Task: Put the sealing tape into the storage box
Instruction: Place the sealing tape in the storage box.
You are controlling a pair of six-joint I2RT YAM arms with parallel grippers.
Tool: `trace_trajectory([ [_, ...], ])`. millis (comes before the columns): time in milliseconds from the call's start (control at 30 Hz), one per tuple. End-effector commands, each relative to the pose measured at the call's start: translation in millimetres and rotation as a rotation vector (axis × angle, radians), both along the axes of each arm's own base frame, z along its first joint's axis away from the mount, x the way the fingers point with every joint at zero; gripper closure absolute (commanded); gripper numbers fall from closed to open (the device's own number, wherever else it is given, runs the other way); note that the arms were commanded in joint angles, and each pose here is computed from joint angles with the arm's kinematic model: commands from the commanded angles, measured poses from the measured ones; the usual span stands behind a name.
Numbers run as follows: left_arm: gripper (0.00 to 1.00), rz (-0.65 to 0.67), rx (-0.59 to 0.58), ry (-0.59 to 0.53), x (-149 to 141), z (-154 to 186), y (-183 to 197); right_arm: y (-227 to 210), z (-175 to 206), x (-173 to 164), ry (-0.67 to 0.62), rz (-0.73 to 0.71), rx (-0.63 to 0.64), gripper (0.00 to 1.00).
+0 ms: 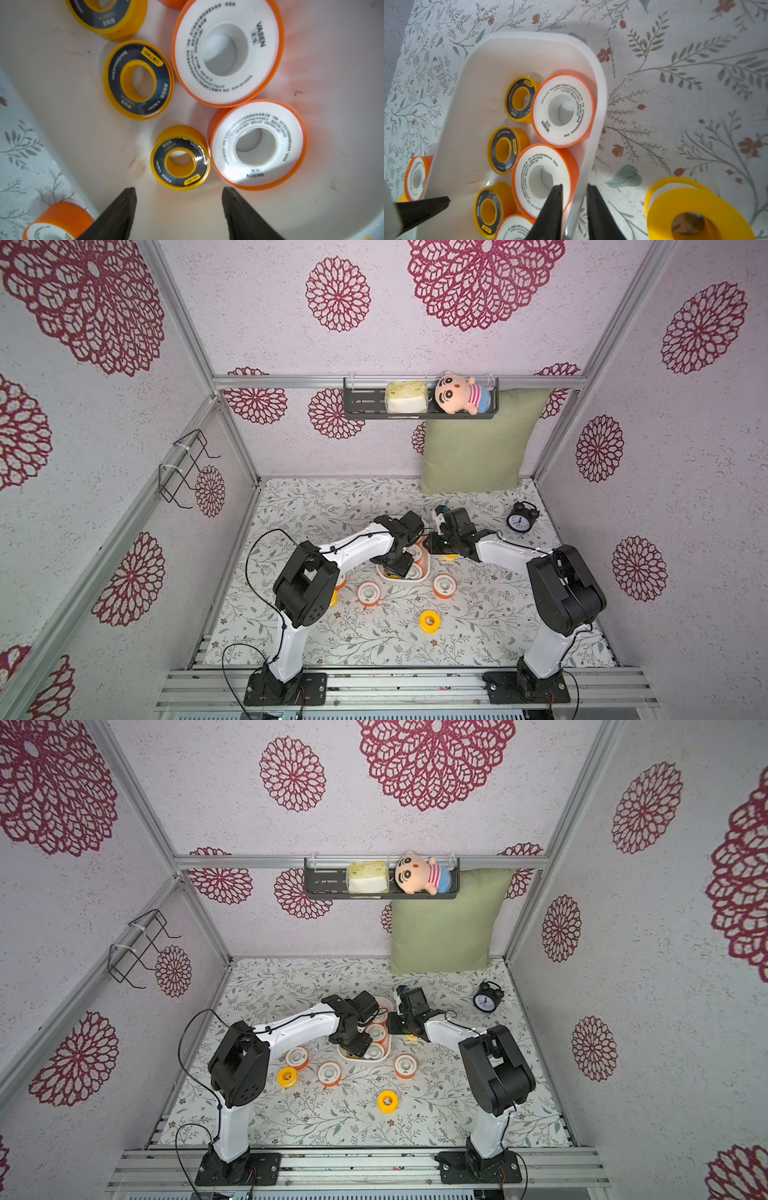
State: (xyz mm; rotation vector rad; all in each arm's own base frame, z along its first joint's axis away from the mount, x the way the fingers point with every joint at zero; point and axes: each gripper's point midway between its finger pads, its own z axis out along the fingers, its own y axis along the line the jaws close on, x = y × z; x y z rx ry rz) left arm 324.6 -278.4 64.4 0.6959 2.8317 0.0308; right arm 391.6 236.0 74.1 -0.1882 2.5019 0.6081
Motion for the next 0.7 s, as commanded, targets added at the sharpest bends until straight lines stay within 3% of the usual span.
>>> trace_trajectory([
  [0, 0.26, 0.01, -0.119, -0.121, 9.5, 48.7, -8.7, 1.1, 23.3, 6.9, -0.061, 0.009, 0.0, 0.72],
  [300, 0.25, 0.165, -0.327, -0.291, 29.3, 98.0, 20.6, -20.3, 61.1, 2.4, -0.177, -0.041, -0.04, 0.49],
  [667, 0.25, 0.404, -0.456, -0.404, 34.4, 115.7, 84.5, -52.9, 54.0, -42.1, -0.135, -0.051, -0.129, 0.48],
])
